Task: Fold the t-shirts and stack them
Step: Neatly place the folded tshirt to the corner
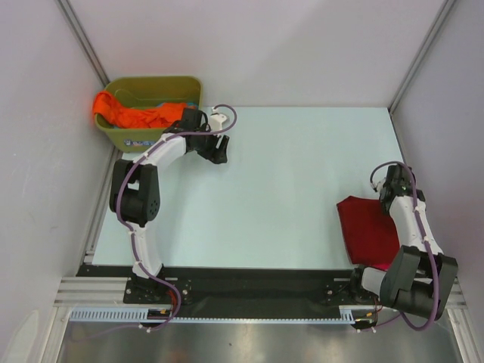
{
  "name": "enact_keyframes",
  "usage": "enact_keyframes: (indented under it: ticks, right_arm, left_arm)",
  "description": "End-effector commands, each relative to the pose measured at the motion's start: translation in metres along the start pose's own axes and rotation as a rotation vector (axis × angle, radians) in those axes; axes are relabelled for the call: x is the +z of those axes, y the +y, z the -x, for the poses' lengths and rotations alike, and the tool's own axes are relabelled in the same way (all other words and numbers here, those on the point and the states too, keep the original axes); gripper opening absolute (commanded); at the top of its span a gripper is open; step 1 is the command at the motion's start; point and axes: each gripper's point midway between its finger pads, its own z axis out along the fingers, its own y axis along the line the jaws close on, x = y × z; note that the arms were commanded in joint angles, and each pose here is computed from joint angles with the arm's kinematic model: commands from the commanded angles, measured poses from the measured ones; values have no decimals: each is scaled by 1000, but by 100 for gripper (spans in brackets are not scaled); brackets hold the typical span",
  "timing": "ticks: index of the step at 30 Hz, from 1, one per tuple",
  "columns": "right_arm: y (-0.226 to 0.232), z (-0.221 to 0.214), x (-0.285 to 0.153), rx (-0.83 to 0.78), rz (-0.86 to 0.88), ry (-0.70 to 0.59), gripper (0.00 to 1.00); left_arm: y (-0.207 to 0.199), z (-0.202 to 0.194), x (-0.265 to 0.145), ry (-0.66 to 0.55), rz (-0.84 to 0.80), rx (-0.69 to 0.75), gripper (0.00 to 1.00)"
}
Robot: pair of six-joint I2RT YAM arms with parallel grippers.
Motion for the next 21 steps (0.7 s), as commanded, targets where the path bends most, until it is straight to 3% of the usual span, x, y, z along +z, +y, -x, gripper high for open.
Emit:
enact_keyframes:
  ticks: [1,12,21]
  right_arm:
    - [-18,-12,6,-71,-67,59,0]
    - [-27,-10,25,15,-64,44,0]
    - [-9,-27,38,28,-25,90,0]
  left_arm:
    - [5,16,-5,-43,-5,7,72]
    - [9,8,-3,-25,1,-4,72]
    - [10,8,-4,-26,5,-10,72]
